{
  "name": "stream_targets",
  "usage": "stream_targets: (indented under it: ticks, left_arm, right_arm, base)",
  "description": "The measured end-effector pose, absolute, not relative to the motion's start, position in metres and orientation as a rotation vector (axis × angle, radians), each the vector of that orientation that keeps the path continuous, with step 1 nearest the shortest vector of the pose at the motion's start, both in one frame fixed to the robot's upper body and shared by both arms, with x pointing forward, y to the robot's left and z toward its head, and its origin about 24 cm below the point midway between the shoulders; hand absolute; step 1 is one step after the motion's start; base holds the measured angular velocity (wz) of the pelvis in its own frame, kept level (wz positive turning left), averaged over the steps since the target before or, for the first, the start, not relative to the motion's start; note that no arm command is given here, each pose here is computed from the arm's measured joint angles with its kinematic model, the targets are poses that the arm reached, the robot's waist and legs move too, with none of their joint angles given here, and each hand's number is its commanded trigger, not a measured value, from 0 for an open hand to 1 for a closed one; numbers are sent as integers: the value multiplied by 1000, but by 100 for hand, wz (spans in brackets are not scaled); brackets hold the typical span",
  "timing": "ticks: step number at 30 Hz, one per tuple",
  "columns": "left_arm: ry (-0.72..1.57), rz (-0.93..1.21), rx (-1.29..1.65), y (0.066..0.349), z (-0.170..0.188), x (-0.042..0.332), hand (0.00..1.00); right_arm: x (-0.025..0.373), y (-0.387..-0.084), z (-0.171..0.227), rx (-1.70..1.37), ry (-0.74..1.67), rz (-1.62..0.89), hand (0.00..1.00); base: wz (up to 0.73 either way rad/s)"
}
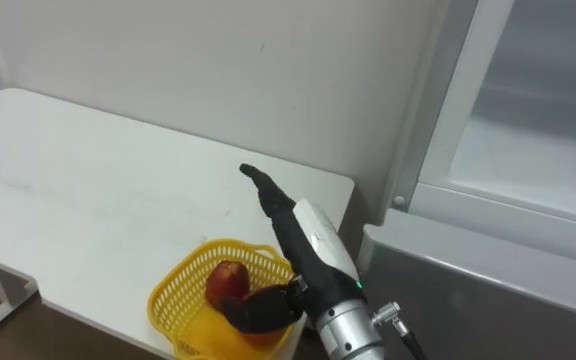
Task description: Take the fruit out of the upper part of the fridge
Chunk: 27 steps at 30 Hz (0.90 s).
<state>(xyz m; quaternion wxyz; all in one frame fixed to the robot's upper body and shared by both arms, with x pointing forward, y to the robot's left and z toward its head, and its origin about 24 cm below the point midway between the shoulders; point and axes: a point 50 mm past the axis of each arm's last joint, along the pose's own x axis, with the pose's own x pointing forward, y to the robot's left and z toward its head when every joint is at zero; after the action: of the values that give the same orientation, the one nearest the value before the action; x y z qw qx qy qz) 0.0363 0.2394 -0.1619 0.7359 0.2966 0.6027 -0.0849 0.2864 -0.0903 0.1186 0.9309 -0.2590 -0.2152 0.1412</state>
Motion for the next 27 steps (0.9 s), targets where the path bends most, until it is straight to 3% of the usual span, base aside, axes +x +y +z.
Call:
stream_targets:
  ticks: [12, 27]
  left_arm:
    - [1326, -187, 642, 236, -164, 38, 0]
    - [1345, -158, 615, 235, -166, 25, 0]
  right_arm:
    - [266, -81, 162, -434, -631, 343, 0]
    - [241, -129, 210, -272, -867, 41, 0]
  base:
    - [-8]
    - [-15]
